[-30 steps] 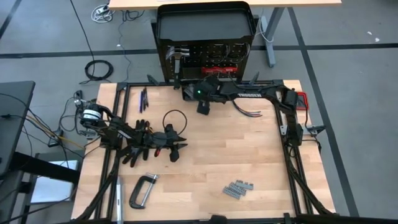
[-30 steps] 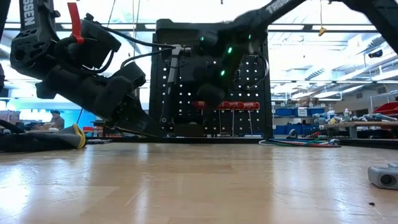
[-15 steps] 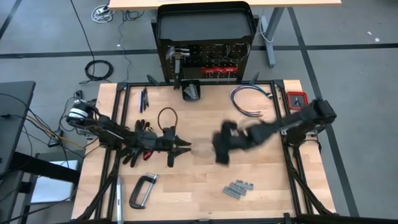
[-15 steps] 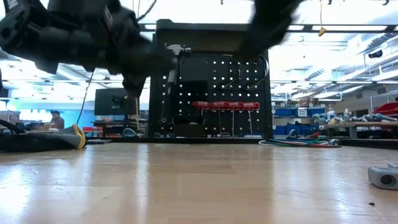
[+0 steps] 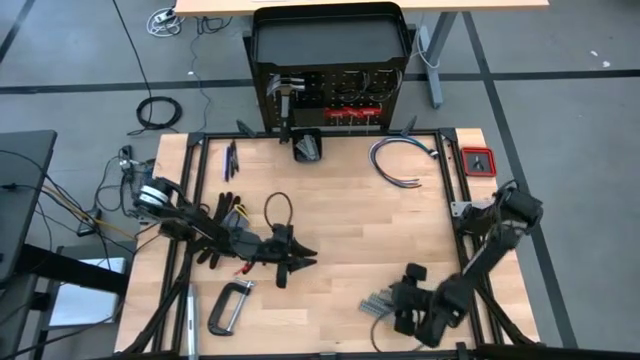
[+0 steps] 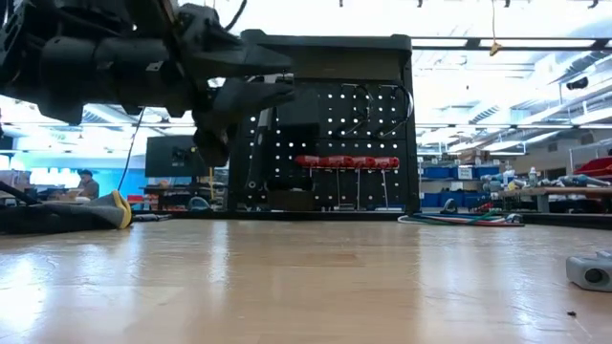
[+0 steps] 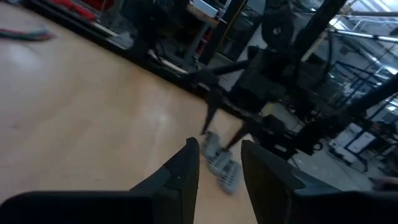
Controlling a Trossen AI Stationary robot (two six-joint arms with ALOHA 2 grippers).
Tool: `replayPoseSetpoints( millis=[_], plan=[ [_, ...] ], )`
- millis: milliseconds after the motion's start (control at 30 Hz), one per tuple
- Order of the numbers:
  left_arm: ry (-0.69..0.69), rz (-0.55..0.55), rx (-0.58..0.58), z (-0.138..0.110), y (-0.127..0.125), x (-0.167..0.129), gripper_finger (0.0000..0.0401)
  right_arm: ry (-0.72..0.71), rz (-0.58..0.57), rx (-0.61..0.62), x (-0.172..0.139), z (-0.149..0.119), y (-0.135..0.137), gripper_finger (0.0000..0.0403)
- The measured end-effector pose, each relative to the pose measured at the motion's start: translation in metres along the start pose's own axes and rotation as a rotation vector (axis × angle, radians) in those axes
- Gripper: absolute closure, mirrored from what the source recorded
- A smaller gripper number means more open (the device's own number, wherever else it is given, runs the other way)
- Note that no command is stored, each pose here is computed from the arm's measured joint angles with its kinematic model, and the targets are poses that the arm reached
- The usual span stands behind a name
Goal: Hang tools onto peg board
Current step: Put the gray terminal block into the black bin
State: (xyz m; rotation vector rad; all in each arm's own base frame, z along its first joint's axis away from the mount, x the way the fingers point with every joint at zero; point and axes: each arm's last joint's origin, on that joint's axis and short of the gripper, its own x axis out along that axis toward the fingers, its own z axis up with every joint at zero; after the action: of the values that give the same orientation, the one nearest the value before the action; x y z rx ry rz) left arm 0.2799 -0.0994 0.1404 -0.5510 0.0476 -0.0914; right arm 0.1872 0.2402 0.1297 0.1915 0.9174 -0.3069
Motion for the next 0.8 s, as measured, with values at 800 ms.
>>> replayPoseSetpoints(
  millis=[800],
  plan=[
    [-0.061, -0.147, 0.038, -0.012, -0.064, 0.009, 0.0276, -0.341, -0.21, 0.191, 0.092, 0.038, -0.025, 0.0197]
  ],
)
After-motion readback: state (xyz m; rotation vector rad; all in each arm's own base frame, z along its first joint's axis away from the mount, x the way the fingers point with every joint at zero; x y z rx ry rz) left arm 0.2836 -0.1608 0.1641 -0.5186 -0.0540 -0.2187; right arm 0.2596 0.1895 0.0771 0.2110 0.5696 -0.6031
